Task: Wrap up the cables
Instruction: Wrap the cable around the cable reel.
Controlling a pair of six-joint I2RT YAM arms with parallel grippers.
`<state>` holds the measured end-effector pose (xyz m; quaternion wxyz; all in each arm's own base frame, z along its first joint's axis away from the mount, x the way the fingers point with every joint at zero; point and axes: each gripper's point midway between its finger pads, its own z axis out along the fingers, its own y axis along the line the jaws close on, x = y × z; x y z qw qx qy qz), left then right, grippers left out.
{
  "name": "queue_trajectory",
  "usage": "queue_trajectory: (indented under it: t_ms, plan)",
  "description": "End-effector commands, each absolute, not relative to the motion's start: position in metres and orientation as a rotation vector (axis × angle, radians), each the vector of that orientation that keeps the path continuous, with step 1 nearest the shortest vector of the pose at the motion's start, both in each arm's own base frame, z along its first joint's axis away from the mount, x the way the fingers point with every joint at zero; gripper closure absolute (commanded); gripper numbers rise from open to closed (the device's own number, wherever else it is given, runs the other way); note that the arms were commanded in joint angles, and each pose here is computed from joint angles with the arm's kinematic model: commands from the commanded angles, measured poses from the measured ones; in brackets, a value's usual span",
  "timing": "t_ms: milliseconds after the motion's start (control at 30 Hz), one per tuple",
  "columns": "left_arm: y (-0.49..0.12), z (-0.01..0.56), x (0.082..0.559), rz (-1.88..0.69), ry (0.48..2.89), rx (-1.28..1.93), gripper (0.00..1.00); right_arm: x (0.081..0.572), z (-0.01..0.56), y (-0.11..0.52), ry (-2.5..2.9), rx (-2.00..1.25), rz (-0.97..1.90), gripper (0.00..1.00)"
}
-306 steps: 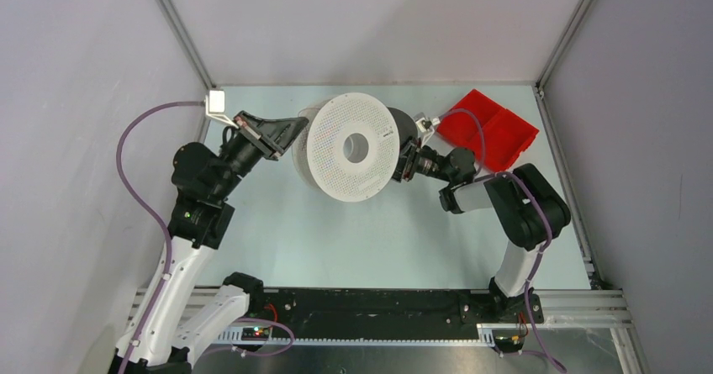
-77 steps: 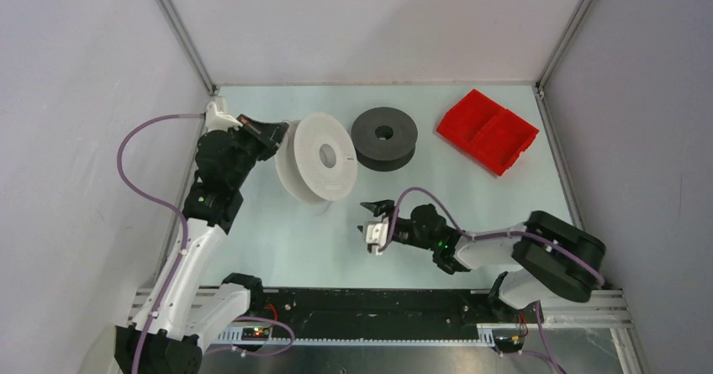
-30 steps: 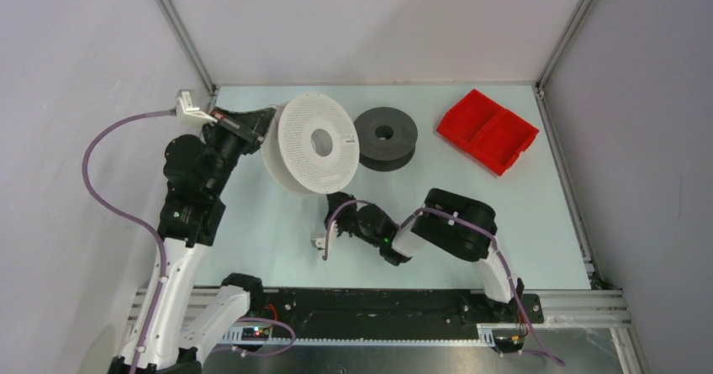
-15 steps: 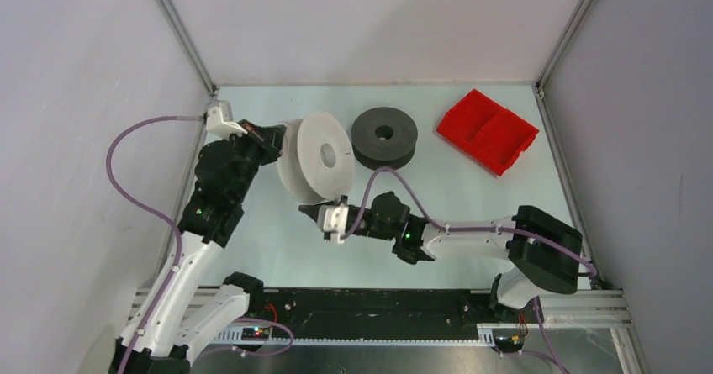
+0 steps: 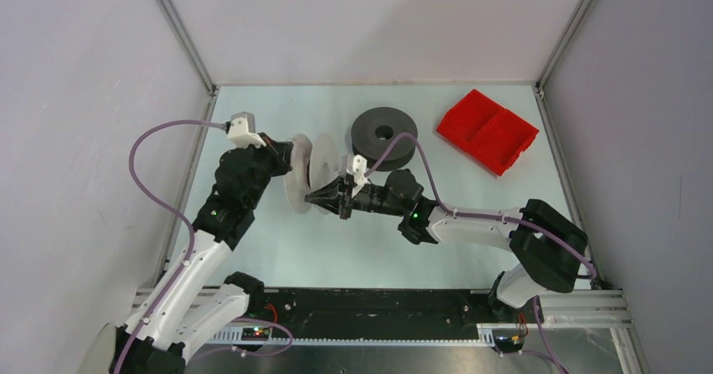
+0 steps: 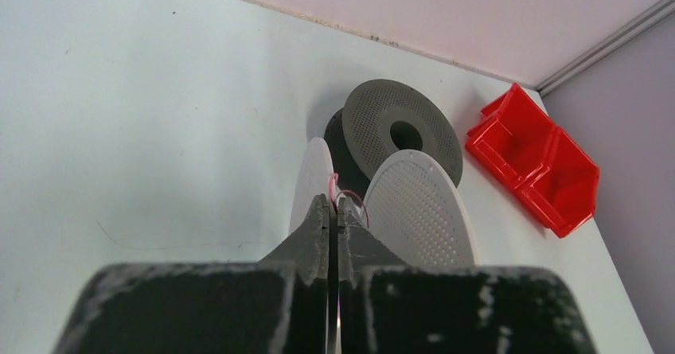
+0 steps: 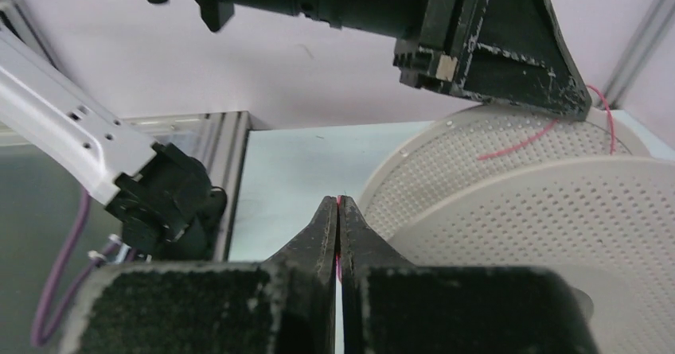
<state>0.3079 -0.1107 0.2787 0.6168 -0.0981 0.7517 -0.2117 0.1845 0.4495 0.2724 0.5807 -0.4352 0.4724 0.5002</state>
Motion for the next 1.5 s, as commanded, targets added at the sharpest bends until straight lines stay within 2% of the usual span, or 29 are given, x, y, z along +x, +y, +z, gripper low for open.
queue_trajectory:
  t_ms: [0,300,800,1200,1467]
  plan:
    - [-0.113,0.313,0.312,-0.541,1.607,-0.246,1.0,0.184,0.323,0.45,1.03,-0.915,1.276,1.0]
    - [-0.122,0.299,0.309,-0.592,1.622,-0.225,1.0,0.238,0.333,0.453,1.19,-0.708,1.233,1.0]
    - [-0.146,0.275,0.312,-0.561,1.632,-0.035,1.0,0.315,0.268,0.446,1.661,-0.391,1.251,1.0]
    - [-0.148,0.252,0.314,-0.474,1.673,-0.01,1.0,0.326,0.217,0.43,1.926,-0.31,1.258,1.0]
    - [-0.15,0.245,0.313,-0.519,1.691,-0.078,1.0,0.312,0.216,0.431,1.966,-0.361,1.332,0.97]
